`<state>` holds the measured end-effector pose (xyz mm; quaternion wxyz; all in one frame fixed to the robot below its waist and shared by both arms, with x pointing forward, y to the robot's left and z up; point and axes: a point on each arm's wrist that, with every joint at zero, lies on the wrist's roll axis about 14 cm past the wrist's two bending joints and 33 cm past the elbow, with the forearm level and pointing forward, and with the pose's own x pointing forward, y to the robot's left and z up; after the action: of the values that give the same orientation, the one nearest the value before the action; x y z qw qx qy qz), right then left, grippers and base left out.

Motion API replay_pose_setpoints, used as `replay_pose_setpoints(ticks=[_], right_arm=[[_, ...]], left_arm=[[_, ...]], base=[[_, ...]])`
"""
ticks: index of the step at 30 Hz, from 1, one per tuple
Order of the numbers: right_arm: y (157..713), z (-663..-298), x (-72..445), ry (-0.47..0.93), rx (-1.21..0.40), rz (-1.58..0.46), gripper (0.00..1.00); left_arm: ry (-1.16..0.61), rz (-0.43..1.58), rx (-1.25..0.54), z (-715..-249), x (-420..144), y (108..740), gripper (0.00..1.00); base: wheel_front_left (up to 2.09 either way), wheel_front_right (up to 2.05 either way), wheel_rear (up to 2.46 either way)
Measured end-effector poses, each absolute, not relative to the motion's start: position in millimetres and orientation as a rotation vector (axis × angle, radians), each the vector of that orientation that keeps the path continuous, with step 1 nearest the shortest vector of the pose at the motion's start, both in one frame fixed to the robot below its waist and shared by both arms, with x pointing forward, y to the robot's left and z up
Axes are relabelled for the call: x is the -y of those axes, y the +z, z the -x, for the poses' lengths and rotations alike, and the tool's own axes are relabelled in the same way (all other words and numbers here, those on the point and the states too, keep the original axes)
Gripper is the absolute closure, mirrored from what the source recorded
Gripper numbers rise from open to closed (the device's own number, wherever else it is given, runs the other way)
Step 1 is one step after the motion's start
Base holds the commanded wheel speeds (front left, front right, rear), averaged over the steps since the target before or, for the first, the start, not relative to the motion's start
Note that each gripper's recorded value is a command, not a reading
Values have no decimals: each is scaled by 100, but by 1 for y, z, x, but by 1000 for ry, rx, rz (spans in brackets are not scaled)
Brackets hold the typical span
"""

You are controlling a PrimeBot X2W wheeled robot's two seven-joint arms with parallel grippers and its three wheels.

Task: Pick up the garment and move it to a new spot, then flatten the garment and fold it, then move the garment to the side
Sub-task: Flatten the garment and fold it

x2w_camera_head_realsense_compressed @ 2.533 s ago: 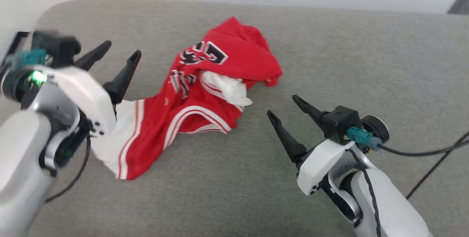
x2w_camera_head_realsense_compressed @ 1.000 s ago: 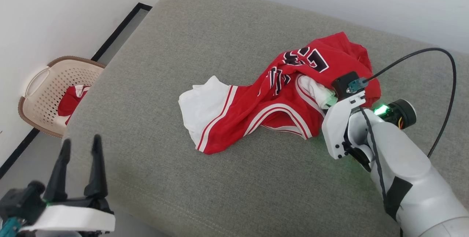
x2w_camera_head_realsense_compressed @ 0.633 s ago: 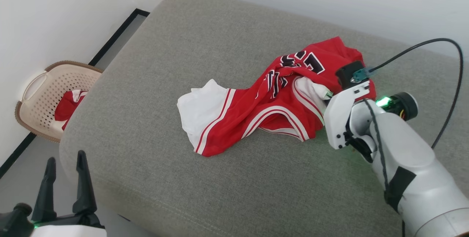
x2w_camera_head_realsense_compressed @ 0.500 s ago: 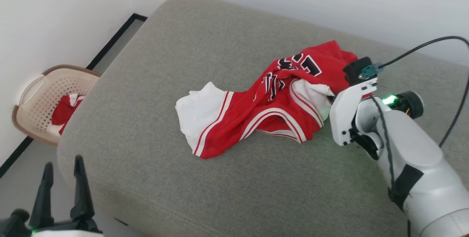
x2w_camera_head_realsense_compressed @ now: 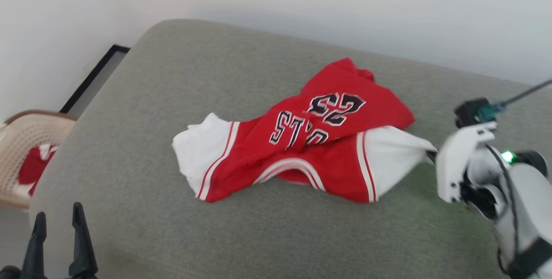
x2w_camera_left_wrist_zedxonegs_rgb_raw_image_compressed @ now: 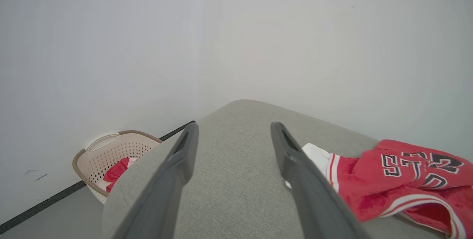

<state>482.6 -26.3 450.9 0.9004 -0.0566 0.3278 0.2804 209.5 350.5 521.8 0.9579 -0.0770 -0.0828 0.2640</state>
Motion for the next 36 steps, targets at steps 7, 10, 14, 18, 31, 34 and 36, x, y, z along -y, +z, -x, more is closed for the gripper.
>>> replay_pose_setpoints(ticks=[7,10,14,18,31,34,36], right_arm=[[435,-446,104,412,-820,55,100],[424,-424,128,344,-878,23,100],[410,-403,145,272,-929,-22,100],[390,-385,149,237,-1005,-59,100],[403,-401,147,240,-924,-51,0],[416,-408,149,239,-873,-52,0],[428,-414,151,239,-827,-52,0]], left_arm=[[482,160,177,-225,-343,524,0],[463,160,174,-230,-340,524,0],[436,166,164,-238,-336,522,0],[420,159,149,-243,-335,519,0],[306,176,97,-272,-319,510,0],[255,169,49,-283,-314,503,0],[216,171,24,-295,-310,504,0]], base=[[0,0,0],[0,0,0],[0,0,0],[0,0,0],[0,0,0],[0,0,0],[0,0,0]])
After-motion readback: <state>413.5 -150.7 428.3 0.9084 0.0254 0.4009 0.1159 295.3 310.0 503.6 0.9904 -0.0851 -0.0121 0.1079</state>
